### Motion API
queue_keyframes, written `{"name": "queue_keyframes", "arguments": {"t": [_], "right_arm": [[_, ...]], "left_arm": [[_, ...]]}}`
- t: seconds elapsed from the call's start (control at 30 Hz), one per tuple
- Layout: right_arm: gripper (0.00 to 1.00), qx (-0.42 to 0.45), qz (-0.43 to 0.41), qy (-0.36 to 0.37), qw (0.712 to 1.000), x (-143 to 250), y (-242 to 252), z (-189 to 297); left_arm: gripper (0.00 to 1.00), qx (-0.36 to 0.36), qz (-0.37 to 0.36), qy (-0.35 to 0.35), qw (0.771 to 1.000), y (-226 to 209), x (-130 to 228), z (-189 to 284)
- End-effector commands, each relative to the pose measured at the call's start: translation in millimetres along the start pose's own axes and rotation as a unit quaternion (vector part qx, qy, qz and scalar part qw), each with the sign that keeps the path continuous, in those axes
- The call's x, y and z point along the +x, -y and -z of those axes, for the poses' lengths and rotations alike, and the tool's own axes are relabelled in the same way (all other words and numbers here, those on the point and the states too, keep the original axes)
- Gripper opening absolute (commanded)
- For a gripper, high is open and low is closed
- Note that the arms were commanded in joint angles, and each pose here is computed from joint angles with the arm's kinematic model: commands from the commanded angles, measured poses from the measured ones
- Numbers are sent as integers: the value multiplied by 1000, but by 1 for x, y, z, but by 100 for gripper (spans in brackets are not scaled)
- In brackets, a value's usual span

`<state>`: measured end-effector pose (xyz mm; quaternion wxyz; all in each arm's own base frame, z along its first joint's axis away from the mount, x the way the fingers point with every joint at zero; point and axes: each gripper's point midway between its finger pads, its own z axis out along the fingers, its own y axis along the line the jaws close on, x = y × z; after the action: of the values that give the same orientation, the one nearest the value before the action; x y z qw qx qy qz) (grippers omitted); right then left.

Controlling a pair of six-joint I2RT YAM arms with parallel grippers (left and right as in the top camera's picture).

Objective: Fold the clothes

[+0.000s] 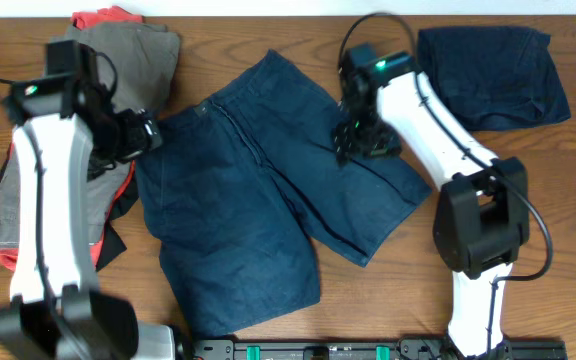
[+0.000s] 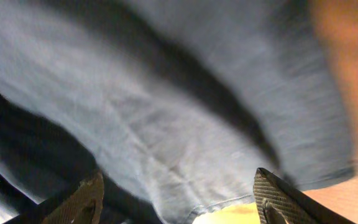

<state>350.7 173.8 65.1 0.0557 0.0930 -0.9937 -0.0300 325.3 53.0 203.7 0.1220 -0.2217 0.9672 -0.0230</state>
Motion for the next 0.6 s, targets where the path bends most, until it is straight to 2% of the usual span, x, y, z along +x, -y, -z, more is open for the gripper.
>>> {"name": "queue_keyframes", "arguments": {"t": [0.0, 0.27, 0.57], "right_arm": [[76, 1, 24, -36, 999, 23, -16, -24], [77, 8, 23, -45, 999, 36, -11, -67], [72, -7, -23, 3, 1000, 4, 21, -76]], "left_arm": [[98, 4, -7, 38, 999, 0, -4, 19], [98, 9, -8, 52, 999, 2, -8, 23], [98, 11, -12, 59, 998, 3, -12, 24]]}}
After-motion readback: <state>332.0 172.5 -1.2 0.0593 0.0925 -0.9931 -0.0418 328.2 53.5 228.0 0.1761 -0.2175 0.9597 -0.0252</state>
